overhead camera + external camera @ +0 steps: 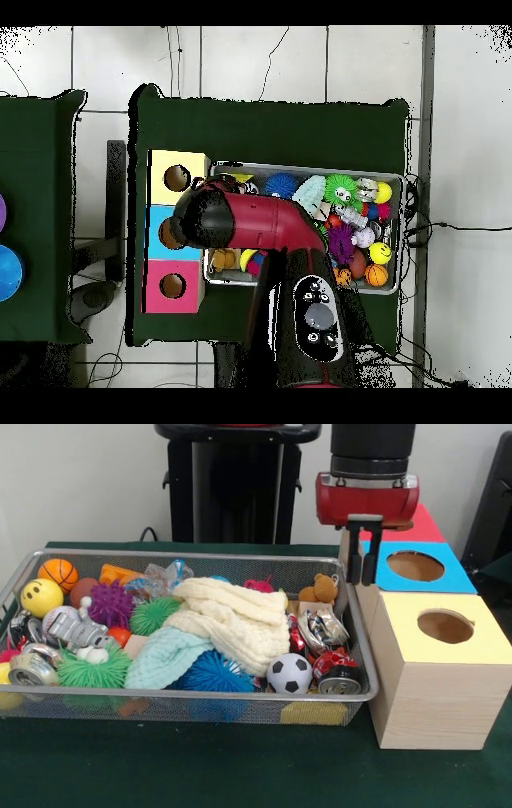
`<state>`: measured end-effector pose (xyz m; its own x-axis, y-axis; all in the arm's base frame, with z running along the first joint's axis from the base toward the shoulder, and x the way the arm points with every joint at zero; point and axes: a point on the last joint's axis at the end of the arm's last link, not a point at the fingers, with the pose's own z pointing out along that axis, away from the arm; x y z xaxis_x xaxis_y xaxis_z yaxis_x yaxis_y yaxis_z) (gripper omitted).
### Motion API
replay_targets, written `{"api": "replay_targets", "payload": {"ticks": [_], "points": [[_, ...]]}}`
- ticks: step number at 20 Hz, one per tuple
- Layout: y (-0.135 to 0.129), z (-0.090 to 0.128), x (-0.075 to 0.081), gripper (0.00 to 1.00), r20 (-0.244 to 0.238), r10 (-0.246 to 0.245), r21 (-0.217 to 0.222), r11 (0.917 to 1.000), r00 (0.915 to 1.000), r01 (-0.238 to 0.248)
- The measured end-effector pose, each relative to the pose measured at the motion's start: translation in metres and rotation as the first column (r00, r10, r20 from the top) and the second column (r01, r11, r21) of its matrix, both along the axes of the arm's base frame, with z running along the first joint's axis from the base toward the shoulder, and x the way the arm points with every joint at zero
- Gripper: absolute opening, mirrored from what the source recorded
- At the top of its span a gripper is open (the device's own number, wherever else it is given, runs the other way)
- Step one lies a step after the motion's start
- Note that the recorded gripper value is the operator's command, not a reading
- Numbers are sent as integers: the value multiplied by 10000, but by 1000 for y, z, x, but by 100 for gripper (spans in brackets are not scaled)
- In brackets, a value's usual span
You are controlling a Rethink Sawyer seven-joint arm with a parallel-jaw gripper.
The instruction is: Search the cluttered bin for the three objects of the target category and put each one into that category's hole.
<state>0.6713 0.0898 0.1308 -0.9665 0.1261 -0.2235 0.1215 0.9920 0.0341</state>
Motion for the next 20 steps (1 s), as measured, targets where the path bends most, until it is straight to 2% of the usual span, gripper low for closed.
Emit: {"api": "replay_targets", "payload": {"ticks": [12,20], "points": [[-75,-15,-8,0,-127,-251,-385,9990,9996,246],[-99,-33,-19,0,41,-255,-314,9992,9997,256]]}}
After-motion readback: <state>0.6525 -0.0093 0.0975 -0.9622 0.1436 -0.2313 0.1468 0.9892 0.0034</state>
